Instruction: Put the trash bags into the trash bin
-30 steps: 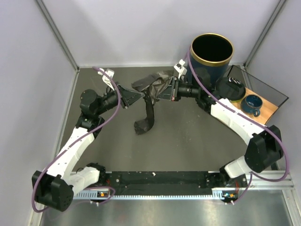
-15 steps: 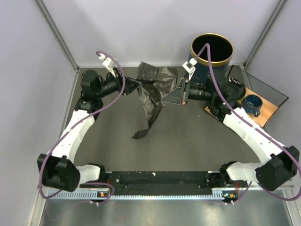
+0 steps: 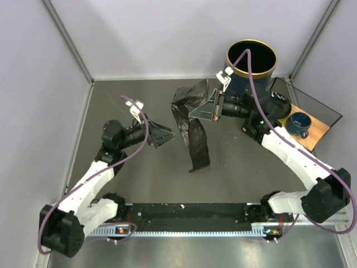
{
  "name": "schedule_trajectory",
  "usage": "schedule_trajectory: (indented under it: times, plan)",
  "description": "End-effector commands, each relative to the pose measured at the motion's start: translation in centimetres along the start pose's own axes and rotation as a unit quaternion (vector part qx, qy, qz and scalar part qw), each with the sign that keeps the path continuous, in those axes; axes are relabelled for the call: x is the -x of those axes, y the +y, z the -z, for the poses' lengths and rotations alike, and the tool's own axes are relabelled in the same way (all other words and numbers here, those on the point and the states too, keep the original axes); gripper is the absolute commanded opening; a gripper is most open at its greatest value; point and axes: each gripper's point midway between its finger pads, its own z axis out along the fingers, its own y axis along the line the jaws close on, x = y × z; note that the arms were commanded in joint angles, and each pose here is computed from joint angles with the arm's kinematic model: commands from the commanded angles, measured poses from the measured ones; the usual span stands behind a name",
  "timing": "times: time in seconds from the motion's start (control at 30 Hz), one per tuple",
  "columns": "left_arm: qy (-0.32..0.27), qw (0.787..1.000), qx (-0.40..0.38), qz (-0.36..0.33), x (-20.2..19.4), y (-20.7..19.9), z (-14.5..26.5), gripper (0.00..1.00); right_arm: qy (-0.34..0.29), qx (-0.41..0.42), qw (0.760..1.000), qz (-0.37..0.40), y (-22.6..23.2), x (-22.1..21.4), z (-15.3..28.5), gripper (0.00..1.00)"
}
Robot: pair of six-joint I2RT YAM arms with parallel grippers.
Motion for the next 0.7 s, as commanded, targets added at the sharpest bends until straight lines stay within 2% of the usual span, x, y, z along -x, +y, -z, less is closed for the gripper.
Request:
schedule_trajectory:
  times: [0.0, 0.1, 0.13, 0.2, 0.23, 0.3, 0.37, 0.4, 0.5, 0.67]
  plan:
    - [-0.029, 0.999, -0.025, 0.0, 1.0, -1.2, -2.4, 0.99, -0.01, 0.032, 0.999, 0.021, 2.4, 0.8, -0.2, 0.0]
    - [-0.03, 0.999, -0.035, 0.026, 1.0, -1.2, -3.6, 0.9, -0.001, 0.041, 0.999, 0.019, 3.1, 0.3, -0.2, 0.0]
    - [-0.031, 0.998, -0.034, 0.039, 1.0, -1.0, -3.7, 0.75, 0.001, 0.041, 0.999, 0.018, 3.2, 0.2, -0.2, 0.0]
    - [-0.021, 0.998, -0.021, 0.051, 0.4, 0.2, -4.0, 0.58, 0.005, 0.044, 0.999, 0.022, 3.6, 0.2, 0.1, 0.0]
    - [-0.021, 0.999, -0.014, 0.048, 0.3, 0.7, -3.9, 0.38, 0.01, 0.046, 0.999, 0.025, 4.2, 0.1, 0.4, 0.0]
    - [-0.018, 0.998, 0.021, 0.049, 0.1, 2.7, -3.1, 0.15, 0.006, 0.044, 0.998, 0.04, 4.6, 0.4, 1.0, 0.0]
    - [-0.019, 0.997, 0.065, 0.036, 0.4, 4.3, -1.9, 0.0, 0.008, 0.04, 0.998, 0.041, 5.0, 0.3, 1.9, 0.0]
    - [-0.016, 0.994, 0.107, 0.025, 0.4, 6.5, -0.6, 0.0, 0.009, 0.035, 0.998, 0.043, 4.8, 0.3, 2.3, 0.0]
    - [-0.024, 0.991, 0.132, -0.014, 1.6, 7.8, 1.4, 0.0, 0.008, 0.015, 0.999, 0.044, 3.9, 0.1, 3.6, 0.0]
    - [0.0, 0.991, 0.049, -0.127, 1.8, 3.8, 2.2, 0.0, 0.023, -0.021, 0.997, 0.077, 1.6, -1.0, 4.5, 0.0]
